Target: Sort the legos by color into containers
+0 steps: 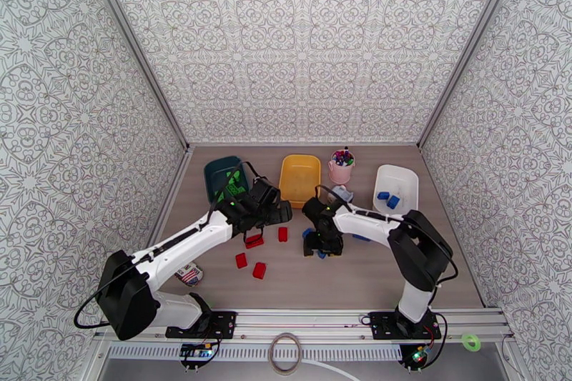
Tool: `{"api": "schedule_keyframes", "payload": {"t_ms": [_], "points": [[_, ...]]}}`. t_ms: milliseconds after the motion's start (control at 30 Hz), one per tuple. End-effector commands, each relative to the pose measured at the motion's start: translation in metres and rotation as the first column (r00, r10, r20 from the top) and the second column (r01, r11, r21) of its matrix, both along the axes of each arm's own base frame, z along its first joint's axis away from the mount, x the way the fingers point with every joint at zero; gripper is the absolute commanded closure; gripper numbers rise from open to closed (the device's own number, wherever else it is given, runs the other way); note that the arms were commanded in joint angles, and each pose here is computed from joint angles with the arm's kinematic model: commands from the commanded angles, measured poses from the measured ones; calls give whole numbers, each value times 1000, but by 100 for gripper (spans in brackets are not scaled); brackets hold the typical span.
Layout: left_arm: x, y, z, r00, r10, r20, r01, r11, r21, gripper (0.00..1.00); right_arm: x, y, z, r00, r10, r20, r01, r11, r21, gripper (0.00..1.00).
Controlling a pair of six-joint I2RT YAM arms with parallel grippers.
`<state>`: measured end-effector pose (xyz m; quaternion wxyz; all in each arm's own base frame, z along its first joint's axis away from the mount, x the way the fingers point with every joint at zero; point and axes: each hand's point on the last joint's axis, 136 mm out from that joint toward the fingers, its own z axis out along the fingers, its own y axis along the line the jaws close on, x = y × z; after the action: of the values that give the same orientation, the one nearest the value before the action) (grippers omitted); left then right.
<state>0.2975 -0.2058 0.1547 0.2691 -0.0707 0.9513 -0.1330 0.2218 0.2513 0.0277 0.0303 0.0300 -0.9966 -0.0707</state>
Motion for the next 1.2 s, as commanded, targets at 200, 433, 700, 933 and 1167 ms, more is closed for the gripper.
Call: {"api": "schedule_keyframes", "payload": {"t_ms": [200,433,700,933,1167], "points": [[8,2,3,1000,5,-4,-5,1000,5,1,19,-7,3,998,35,46,-30,993,-114,48],[7,-5,-1,1000,-13,-14,13,1000,-2,1,11,-19,3,998,29,53,-22,992,-125,68],[5,-46,-3,990,-139,-14,139,990,-24,1,14,-43,27,993,-50,104,59,994,-88,80],[11,-113,5,940,-340,18,340,940,-15,1,41,-91,71,965,-200,171,204,979,-4,82],[27,-190,29,821,-566,70,566,824,25,1,91,-158,110,879,-409,245,402,912,78,82]]}}
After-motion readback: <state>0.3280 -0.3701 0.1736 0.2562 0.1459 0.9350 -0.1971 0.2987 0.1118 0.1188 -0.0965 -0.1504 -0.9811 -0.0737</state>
